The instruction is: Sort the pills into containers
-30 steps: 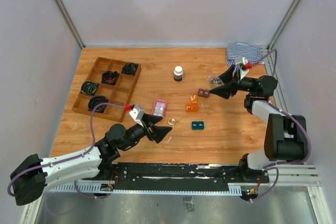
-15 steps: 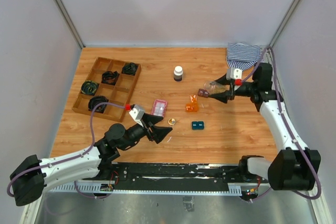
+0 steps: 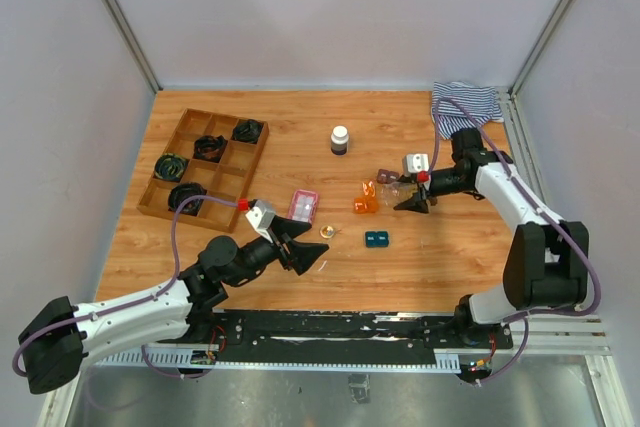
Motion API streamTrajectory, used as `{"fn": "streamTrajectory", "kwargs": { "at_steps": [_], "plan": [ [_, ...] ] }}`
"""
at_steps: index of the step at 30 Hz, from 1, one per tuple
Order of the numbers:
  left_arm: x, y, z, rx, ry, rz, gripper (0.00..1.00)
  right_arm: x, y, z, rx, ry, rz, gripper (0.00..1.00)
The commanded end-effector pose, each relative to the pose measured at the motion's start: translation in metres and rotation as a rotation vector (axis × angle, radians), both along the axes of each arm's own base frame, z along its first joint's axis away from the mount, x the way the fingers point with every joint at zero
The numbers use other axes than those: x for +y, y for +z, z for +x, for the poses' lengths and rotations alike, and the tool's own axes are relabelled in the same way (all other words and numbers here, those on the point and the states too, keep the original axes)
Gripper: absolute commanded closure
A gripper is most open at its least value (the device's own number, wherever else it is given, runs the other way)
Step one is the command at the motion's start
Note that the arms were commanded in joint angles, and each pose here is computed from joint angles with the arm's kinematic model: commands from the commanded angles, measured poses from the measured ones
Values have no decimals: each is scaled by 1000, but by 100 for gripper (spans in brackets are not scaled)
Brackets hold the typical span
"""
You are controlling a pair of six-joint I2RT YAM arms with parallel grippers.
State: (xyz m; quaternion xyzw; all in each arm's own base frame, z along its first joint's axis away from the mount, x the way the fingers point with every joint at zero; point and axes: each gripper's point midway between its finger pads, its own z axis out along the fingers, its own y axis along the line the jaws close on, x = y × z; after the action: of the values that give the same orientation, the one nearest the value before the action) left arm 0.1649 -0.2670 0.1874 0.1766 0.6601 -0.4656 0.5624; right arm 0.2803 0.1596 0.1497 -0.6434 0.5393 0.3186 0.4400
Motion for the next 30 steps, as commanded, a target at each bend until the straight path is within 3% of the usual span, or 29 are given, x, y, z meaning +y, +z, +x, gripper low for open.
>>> {"fn": "streamTrajectory", "kwargs": {
  "at_steps": [1, 30],
  "plan": [
    [0, 7, 0, -17, -3, -28, 16, -2, -22, 5, -11, 9, -109, 95],
    [13, -4, -2, -11, 30, -28, 15, -5, -88, 45, 78, -35, -429, 95]
  ]
}}
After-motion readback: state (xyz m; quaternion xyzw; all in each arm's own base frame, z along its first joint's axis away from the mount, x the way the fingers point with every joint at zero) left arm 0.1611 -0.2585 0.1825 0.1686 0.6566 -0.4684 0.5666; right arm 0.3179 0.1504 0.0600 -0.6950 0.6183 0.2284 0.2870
